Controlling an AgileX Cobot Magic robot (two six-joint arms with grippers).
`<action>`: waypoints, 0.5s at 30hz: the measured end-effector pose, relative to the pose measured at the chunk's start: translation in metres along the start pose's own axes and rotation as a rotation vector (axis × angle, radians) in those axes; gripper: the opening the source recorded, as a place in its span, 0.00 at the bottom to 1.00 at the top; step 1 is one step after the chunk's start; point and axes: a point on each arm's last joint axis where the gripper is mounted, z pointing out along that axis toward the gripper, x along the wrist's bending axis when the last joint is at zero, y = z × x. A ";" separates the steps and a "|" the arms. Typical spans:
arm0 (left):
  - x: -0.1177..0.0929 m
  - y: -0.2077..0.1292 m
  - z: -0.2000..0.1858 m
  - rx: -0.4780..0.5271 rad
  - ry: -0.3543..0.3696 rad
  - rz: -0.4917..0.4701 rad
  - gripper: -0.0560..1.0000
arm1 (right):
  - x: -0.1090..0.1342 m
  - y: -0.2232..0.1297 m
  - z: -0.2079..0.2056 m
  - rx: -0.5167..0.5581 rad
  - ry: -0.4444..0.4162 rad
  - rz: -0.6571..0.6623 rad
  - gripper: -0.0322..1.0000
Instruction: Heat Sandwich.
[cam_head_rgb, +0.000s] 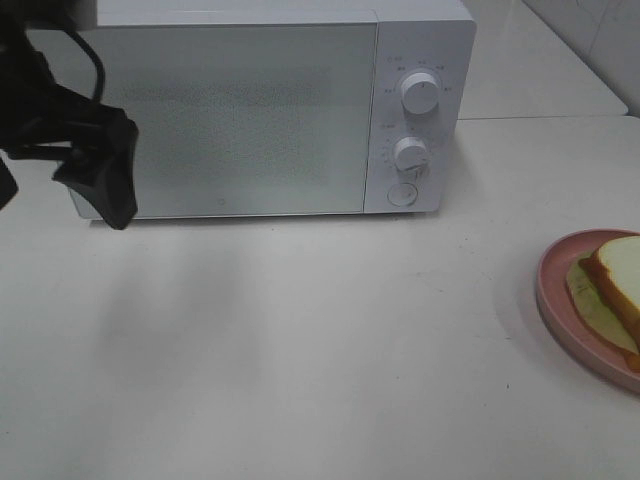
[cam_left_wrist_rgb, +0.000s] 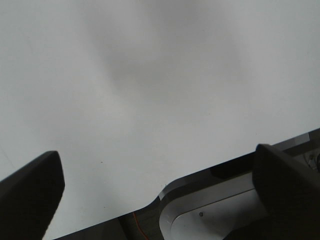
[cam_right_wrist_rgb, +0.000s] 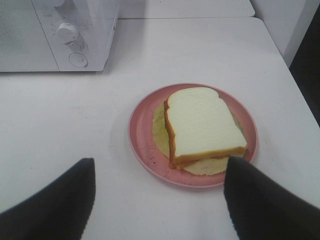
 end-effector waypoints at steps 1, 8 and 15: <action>0.007 -0.001 -0.004 -0.013 0.003 -0.019 0.96 | 0.000 0.000 0.000 0.000 0.000 0.000 0.72; 0.050 -0.011 -0.033 -0.104 0.027 -0.167 0.96 | 0.000 0.000 0.000 0.000 0.001 0.000 0.72; 0.079 -0.037 -0.057 -0.177 0.056 -0.271 0.96 | 0.000 0.000 0.000 0.000 0.001 0.000 0.71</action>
